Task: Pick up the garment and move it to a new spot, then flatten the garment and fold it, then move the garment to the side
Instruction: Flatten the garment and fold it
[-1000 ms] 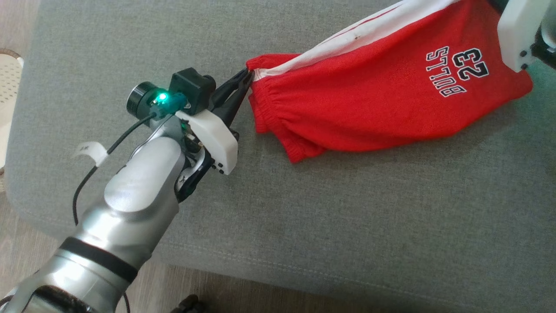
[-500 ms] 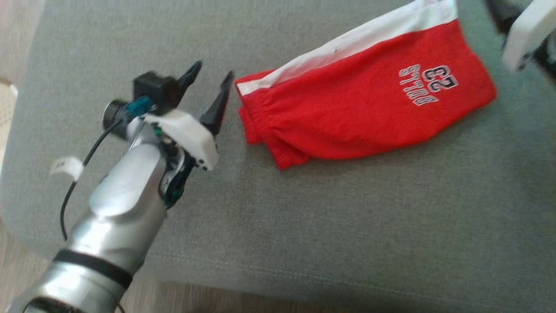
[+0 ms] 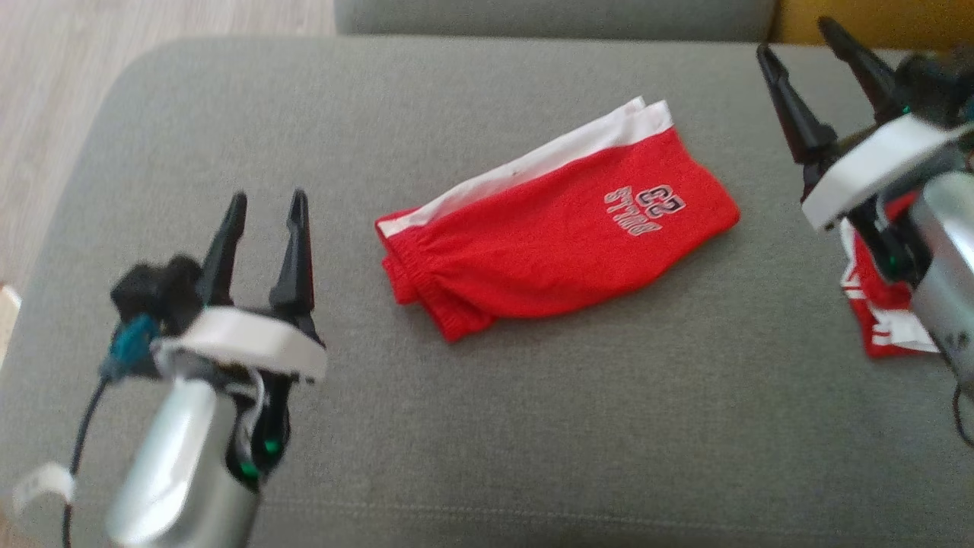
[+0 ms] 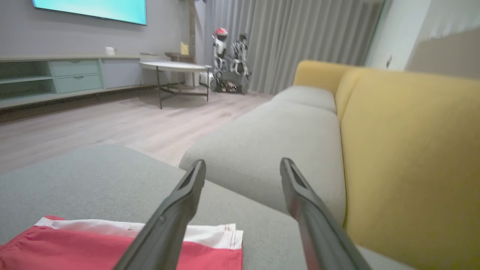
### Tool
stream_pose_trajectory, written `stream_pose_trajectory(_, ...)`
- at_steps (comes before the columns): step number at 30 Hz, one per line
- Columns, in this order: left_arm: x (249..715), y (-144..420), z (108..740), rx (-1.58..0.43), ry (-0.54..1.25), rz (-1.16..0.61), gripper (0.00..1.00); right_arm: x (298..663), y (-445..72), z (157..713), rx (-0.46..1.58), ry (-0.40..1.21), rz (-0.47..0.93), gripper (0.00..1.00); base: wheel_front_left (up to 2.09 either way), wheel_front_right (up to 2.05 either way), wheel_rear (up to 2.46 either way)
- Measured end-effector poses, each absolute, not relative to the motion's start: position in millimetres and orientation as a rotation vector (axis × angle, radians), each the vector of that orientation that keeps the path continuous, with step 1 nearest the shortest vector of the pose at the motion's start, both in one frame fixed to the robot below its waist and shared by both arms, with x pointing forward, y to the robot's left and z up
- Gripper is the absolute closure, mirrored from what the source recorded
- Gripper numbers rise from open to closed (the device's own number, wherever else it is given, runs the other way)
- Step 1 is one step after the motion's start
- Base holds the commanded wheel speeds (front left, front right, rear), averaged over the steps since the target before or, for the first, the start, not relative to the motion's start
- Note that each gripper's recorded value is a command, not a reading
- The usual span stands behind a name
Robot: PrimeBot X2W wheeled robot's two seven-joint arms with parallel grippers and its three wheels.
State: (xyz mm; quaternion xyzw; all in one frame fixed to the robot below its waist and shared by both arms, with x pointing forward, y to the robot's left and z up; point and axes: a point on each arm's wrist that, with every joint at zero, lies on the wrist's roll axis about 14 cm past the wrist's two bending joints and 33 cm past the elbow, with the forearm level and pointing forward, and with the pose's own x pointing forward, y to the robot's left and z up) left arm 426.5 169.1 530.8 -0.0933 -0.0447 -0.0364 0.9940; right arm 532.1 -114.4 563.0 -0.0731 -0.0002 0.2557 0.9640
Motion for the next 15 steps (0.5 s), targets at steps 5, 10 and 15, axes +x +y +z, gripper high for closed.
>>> stream_pose_trajectory(5,396.9,151.9,534.6,-0.231,-0.115,-0.090,0.00,491.7,-135.5,580.2,-0.151,-0.128,0.448,0.00,0.00,0.00,0.00)
stream_pose_trajectory(10,373.5,141.3,533.1,-0.192,-0.126,-0.105,0.00,436.6,-148.0,535.8,-0.099,-0.089,0.347,0.00,0.00,0.00,0.00)
stream_pose_trajectory(15,356.9,128.8,531.5,-0.176,-0.134,-0.114,0.00,400.0,-150.5,530.5,-0.062,-0.117,0.264,0.00,0.00,0.00,0.00)
